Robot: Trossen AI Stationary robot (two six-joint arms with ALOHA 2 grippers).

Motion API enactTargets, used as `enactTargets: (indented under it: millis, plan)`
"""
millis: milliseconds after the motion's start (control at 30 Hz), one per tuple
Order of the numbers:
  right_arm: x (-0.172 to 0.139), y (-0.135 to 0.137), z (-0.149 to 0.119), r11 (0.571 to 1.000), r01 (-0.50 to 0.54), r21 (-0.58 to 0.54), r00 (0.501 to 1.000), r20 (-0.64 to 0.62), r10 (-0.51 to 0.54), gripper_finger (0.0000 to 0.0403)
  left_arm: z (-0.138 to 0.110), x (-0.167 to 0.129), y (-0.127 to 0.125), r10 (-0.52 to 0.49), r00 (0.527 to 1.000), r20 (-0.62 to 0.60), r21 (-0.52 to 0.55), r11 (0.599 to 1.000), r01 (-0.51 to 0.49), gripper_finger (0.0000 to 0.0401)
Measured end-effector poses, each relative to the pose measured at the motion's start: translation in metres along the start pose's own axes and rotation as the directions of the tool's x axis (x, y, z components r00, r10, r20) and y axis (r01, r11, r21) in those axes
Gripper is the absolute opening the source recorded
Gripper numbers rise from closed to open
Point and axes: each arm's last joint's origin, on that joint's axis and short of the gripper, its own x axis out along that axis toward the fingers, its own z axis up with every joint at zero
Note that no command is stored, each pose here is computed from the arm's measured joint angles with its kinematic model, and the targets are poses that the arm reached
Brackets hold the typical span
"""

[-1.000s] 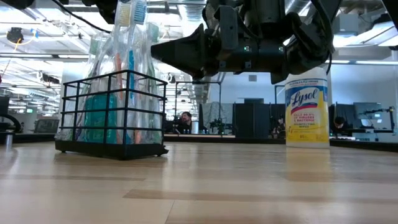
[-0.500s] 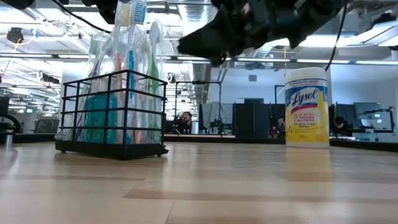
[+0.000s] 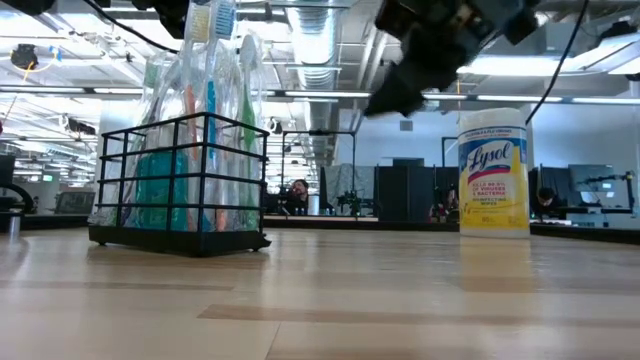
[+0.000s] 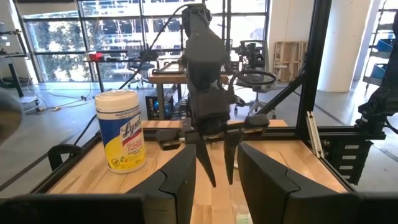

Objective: Pick & Place toothbrushing station
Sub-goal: Put the green toothbrush into the left compartment of the wire organizer

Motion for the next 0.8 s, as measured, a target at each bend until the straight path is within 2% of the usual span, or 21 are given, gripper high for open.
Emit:
enactTargets:
  millis: [133,200,400,567,800]
  plan:
    - [-0.002,0.001,-0.013,0.991,0.012,0.136,0.99,-0.143,0.007,0.0102,0.0,0.0,0.0,0.0,1.0,0.002,-0.001,1.0,0.0,0.0112]
    - [-0.003,0.004,-0.022,0.985,0.021,0.174,0.974,-0.224,0.018,0.0102,0.0,0.0,0.0,0.0,1.0,0.001,-0.001,1.0,0.0,0.0112]
    - [-0.006,0.019,-0.036,0.966,0.018,0.258,0.927,-0.365,0.081,0.0102,0.001,0.0,0.0,0.0,1.0,0.005,-0.002,1.0,0.0,0.0112]
    - [-0.008,0.036,-0.041,0.964,-0.027,0.263,0.901,-0.412,0.137,0.0102,0.001,0.0,0.0,0.0,1.0,0.006,-0.003,1.0,0.0,0.0112]
    - [-0.011,0.064,-0.05,0.983,-0.122,0.137,0.863,-0.474,0.173,0.0098,0.001,0.0,0.0,0.0,1.0,0.007,-0.002,1.0,0.0,0.0112]
